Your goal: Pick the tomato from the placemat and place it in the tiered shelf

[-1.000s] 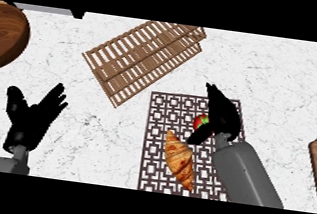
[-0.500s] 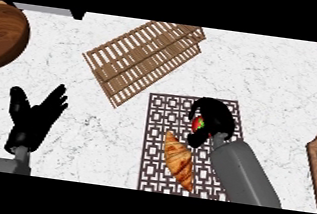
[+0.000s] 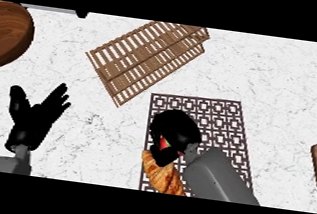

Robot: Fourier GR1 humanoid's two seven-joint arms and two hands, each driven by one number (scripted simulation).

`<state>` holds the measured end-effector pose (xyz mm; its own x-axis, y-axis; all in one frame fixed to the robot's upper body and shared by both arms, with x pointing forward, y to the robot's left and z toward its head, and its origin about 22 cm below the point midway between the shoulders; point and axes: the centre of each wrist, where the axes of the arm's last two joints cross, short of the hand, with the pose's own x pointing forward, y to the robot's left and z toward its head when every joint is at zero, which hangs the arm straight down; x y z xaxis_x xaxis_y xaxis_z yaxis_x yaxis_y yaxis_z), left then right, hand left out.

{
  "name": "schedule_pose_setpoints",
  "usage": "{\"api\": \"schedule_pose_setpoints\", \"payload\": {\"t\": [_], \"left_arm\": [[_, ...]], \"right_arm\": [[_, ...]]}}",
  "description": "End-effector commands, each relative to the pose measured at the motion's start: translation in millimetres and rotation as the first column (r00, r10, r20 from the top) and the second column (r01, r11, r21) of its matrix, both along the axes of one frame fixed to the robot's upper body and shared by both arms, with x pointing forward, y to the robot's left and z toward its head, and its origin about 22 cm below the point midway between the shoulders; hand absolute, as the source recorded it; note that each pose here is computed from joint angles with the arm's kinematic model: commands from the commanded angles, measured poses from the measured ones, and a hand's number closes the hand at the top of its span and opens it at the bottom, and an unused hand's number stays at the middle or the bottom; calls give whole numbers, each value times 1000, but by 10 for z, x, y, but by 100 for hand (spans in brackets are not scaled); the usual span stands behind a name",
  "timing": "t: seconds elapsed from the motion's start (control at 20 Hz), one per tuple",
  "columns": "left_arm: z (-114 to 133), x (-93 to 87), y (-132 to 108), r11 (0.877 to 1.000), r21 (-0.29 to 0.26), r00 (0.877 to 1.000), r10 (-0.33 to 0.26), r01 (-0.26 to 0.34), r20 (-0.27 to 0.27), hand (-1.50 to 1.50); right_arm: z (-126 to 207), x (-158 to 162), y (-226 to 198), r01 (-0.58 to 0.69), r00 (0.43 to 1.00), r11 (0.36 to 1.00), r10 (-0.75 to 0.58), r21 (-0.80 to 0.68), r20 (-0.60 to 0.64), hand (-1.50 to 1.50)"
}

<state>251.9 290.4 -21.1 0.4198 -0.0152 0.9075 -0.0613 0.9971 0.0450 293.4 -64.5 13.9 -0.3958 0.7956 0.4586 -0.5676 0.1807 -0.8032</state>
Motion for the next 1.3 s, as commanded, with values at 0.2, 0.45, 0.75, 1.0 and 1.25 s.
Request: {"api": "schedule_pose_setpoints", "payload": {"t": [0.2, 0.45, 0.75, 1.0, 1.25], "left_arm": [[-14, -55, 196, 999, -2, 997, 52, -52, -49, 0], [-86, -45, 120, 999, -8, 999, 44, -44, -31, 0], [-186, -102, 41, 999, 3, 999, 42, -42, -29, 0], [-43, -56, 1, 1000, 2, 999, 28, -28, -19, 0], [-117, -123, -10, 1000, 1, 1000, 24, -24, -11, 0]], "right_arm": [[860, -275, 19, -363, 928, 907, 330, 215, 173, 150], [1625, -436, -182, -309, 927, 882, 196, 356, 319, 150], [2367, -414, -605, -204, 922, 889, 34, 409, 386, 150], [2876, -219, -581, -143, 928, 876, -43, 460, 370, 150], [3281, 86, -380, -76, 944, 863, -100, 500, 315, 150]]}}
